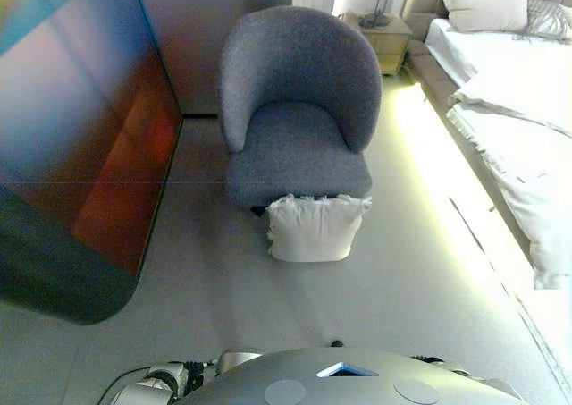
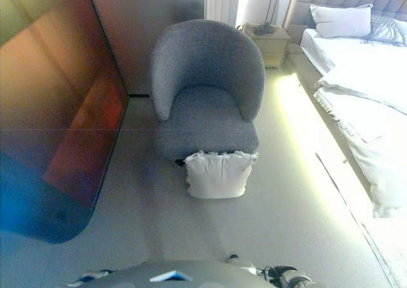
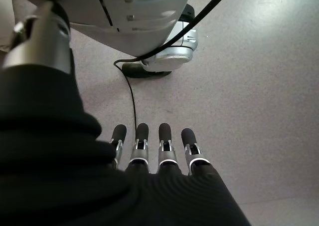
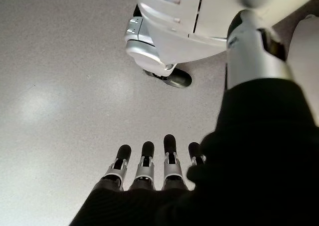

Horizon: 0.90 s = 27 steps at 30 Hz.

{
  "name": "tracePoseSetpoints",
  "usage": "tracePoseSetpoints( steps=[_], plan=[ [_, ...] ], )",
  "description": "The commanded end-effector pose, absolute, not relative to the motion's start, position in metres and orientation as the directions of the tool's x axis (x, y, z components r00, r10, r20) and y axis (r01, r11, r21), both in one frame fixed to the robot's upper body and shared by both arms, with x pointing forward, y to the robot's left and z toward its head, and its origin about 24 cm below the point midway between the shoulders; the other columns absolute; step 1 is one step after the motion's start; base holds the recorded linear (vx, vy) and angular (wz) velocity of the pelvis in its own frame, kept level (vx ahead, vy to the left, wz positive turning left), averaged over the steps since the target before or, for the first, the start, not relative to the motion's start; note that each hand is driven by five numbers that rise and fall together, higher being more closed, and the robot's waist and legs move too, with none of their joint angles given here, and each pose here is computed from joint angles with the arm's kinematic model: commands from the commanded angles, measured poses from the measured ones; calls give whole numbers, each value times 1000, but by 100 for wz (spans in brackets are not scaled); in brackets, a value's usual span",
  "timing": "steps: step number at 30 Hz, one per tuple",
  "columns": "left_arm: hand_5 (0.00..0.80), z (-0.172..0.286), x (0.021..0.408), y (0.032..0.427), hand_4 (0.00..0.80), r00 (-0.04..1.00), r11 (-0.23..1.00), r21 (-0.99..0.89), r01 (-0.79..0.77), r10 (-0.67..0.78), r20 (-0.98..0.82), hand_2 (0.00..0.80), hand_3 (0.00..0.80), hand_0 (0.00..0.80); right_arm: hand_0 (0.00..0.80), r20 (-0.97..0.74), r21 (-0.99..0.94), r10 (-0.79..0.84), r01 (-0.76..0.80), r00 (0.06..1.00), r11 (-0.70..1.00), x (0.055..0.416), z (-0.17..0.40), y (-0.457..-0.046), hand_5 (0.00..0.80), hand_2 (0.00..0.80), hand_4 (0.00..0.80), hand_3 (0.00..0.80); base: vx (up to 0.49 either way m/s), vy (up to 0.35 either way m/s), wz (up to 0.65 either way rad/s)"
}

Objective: Pick up the cushion and take it to the sofa

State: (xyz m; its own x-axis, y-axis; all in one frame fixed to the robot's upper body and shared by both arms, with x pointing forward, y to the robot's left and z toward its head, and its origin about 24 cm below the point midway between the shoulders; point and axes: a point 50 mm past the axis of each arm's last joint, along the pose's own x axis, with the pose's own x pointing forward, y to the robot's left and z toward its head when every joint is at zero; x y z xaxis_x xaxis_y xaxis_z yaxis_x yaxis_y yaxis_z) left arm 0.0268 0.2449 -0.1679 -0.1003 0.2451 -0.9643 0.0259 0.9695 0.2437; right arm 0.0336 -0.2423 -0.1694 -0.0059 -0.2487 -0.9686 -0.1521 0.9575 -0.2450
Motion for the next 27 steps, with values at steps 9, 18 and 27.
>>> tracePoseSetpoints(
  steps=[9,18,27],
  plan=[
    [0,-170,38,236,0,-79,974,223,-26,220,-972,0,0,0,0,-965,-262,-261,-143,26,954,52,-166,-249,0,0,0,0,0,0,0],
    [0,-169,37,236,0,-90,974,228,-11,226,-970,0,0,0,0,-966,-259,-259,-146,23,955,51,-166,-249,0,0,0,0,0,0,0],
    [0,-169,38,237,0,-99,972,237,3,236,-967,0,0,0,0,-967,-255,-255,-149,24,955,49,-167,-248,0,0,0,0,5,-4,2]
  ],
)
